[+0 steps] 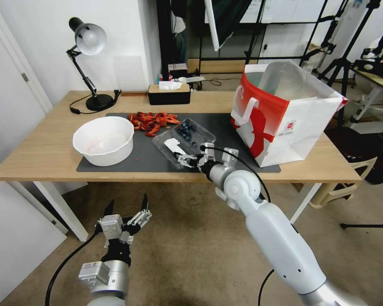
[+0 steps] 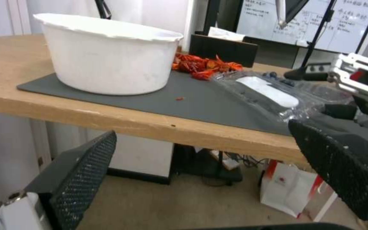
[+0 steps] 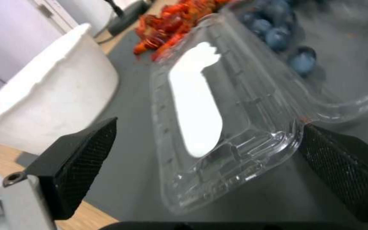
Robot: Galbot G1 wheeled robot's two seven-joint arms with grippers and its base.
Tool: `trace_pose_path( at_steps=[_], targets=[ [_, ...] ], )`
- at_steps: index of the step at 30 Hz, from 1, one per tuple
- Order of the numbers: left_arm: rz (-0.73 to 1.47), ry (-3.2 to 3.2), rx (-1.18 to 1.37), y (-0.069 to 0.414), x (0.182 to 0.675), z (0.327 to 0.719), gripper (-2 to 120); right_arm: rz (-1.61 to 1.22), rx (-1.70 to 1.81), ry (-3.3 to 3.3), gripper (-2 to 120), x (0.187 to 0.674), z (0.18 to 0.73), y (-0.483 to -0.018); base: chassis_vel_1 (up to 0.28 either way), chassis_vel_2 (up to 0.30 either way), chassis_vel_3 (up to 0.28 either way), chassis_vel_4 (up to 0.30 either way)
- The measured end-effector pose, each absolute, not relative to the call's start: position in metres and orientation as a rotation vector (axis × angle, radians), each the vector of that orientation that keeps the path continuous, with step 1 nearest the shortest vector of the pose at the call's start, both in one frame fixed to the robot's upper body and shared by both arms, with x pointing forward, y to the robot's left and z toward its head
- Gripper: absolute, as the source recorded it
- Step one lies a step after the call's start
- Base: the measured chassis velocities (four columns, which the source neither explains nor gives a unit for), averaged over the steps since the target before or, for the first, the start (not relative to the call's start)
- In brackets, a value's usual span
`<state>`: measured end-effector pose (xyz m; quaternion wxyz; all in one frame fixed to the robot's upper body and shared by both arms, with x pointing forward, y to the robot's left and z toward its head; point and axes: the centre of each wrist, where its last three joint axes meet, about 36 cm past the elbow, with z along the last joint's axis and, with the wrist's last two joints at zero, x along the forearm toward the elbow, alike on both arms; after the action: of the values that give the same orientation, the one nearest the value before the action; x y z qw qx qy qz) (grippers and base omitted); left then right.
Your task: Close the takeout container lid, then place the container into the takeout bag.
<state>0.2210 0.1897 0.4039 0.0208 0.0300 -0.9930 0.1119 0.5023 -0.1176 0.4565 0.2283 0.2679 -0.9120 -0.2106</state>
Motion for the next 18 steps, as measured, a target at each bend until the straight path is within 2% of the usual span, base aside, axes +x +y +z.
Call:
trace_pose_path(
  at_steps=[18],
  targets=[
    [0.361, -3.081, 0.112, 0.188, 0.218, 0.399, 100, -0.610, 0.866, -2.483, 100, 0.488, 0.455, -0.062, 0.000, 0.000, 0.000, 0.000]
  ],
)
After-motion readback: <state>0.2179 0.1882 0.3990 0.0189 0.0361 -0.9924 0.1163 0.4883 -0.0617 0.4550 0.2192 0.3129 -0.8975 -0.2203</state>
